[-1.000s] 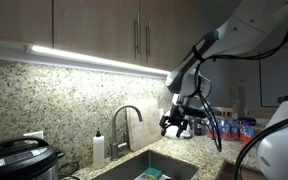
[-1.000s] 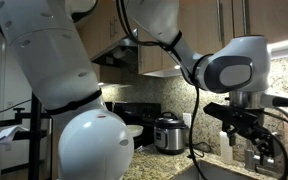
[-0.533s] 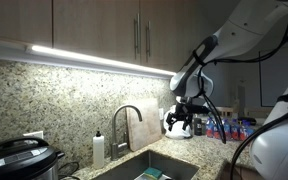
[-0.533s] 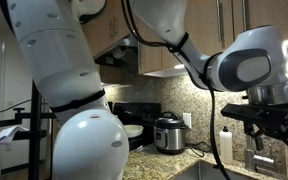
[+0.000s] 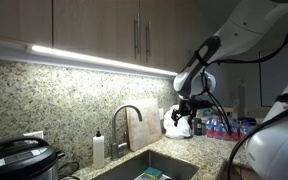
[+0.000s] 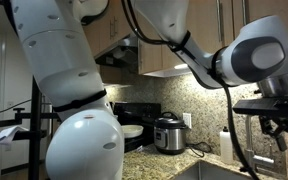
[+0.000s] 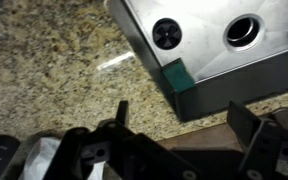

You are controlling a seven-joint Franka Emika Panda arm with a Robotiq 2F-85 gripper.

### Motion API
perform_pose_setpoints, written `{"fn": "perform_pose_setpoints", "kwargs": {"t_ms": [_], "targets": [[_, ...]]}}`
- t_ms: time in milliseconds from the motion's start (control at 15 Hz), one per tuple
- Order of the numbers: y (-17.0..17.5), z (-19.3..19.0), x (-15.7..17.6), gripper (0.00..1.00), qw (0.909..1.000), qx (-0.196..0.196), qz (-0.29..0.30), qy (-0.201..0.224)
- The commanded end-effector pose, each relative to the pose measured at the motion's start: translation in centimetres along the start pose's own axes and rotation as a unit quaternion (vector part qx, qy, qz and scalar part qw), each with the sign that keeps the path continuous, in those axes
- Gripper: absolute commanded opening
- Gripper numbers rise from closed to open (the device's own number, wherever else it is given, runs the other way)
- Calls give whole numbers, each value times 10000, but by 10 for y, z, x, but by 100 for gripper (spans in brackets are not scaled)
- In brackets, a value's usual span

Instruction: Turn the tap faucet to the left, then open the tap

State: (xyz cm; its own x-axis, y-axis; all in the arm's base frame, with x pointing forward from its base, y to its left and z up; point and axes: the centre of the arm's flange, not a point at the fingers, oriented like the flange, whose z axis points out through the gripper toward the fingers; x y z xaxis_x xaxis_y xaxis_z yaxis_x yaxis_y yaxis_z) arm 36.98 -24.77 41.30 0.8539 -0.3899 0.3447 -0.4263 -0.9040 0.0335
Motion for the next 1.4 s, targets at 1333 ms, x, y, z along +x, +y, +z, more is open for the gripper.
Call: {"fn": "perform_pose_setpoints", "kwargs": {"t_ms": [1333], "targets": [[5,87,179,100,9399,-690,-3282,-635]]}}
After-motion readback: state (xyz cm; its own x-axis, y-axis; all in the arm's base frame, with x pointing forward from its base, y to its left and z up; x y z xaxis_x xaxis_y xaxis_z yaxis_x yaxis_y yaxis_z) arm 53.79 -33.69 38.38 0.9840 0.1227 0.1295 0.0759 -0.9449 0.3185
